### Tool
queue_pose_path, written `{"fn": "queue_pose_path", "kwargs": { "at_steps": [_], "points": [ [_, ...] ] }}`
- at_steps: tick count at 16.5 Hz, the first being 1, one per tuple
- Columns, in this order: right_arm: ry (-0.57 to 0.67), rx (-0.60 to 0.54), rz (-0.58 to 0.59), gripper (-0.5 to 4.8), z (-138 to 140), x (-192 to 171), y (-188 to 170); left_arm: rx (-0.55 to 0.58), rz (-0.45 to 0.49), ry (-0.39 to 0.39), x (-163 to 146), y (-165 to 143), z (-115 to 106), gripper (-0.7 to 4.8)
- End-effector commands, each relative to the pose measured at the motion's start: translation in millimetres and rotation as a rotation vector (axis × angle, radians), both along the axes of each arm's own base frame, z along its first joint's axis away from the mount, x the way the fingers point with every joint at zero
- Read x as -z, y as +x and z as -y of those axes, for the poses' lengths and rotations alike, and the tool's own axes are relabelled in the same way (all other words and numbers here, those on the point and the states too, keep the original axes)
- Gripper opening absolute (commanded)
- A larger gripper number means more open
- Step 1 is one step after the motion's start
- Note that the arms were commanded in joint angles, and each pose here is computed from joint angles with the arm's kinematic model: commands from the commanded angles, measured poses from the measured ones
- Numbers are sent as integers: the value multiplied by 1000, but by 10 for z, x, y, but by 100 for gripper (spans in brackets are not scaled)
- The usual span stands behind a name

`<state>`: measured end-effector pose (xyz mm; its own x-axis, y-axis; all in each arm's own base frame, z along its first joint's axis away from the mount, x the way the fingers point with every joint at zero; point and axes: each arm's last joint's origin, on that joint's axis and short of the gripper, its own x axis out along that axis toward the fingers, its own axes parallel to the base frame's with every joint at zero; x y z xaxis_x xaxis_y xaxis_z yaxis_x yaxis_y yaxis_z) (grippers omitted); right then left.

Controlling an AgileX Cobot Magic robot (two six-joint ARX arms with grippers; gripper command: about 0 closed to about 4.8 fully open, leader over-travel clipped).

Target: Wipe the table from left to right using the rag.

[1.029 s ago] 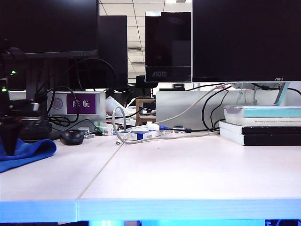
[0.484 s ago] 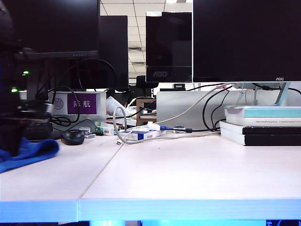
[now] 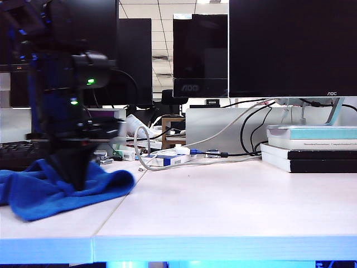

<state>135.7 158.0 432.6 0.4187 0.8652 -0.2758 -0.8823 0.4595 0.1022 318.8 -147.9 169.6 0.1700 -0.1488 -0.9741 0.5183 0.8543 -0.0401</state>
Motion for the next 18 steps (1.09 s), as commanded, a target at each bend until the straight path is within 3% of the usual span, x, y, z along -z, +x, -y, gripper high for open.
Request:
{"fn": "queue_pose_path", "kwargs": {
  "at_steps": [1,5,9,14,18],
  "points": [
    [-24,72,3,-1,29,-2,-4,104,-173,-93,223,-225,269,-5],
    [-145,204,-36,-1,100,98,-14,139,-172,-121,222,-343,509,-5],
    [-180,348,-99,-1,177,140,-34,136,-141,-148,213,-396,669,-5],
    [-270,413,-177,-1,248,233,-78,172,-129,-116,245,-407,931,-5],
    [-310,483,-212,-1,293,264,-96,172,-87,-146,142,-298,1090,-5]
  ]
}}
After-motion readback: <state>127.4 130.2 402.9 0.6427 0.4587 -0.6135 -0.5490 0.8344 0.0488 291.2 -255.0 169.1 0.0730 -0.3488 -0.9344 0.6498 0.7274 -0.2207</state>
